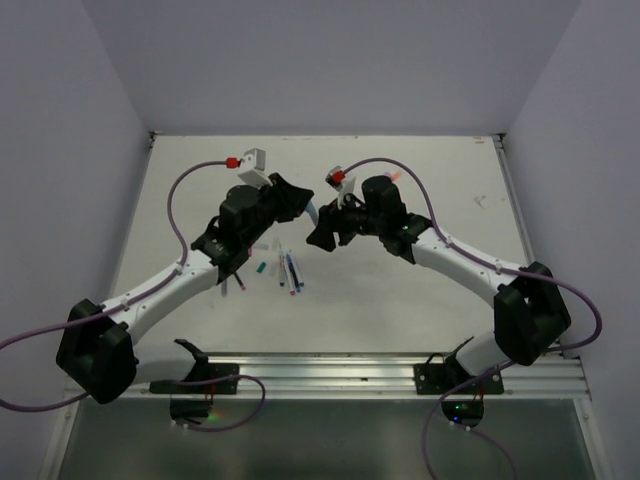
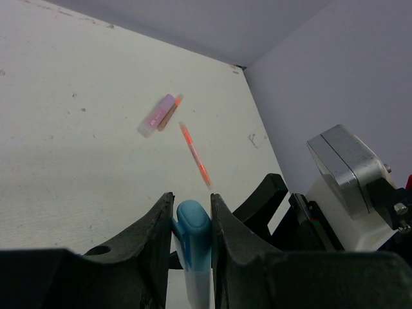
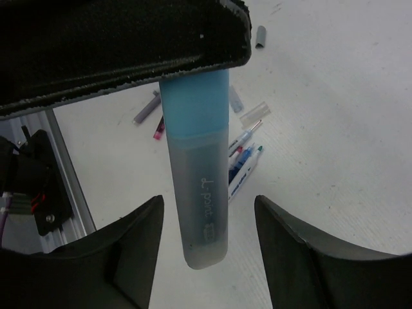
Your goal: Open the pen caps
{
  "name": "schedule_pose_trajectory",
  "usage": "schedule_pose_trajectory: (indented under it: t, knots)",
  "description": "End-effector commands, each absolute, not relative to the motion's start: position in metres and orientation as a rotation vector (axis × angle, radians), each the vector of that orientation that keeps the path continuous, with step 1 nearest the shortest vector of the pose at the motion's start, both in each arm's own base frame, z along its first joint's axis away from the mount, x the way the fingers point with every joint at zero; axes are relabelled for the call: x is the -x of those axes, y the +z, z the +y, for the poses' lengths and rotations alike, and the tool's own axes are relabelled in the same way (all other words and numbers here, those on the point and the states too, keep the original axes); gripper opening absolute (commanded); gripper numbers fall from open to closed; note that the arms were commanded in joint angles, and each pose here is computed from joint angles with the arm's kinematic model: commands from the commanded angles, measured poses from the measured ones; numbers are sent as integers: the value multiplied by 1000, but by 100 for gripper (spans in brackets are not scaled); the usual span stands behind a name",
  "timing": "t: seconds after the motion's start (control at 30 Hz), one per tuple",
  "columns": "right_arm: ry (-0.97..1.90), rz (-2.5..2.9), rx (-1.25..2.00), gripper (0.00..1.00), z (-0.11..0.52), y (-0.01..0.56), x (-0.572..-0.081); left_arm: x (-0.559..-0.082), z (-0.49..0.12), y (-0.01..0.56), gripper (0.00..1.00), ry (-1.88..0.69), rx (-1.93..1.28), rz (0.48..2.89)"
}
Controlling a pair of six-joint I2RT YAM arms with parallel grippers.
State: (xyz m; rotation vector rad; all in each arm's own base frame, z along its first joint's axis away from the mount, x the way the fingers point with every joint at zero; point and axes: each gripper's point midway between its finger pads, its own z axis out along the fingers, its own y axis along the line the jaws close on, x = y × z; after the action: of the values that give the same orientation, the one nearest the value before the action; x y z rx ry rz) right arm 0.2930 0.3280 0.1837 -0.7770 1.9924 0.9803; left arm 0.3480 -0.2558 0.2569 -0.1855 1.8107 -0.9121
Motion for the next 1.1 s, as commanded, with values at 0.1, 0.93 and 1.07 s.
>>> schedule_pose_trajectory:
  t: [0.1,0.93,1.07]
  knots:
    - [1023,1873,804,42,336,216,-300,-344,-256,288,0,-954,132,1703]
    - [779,1900,746,0,323,220,-306,-361,-270,286,44,-974,255,1747]
    - [739,1905,760,0,325,218,-305,-364,-272,288,44,-978,265,1742]
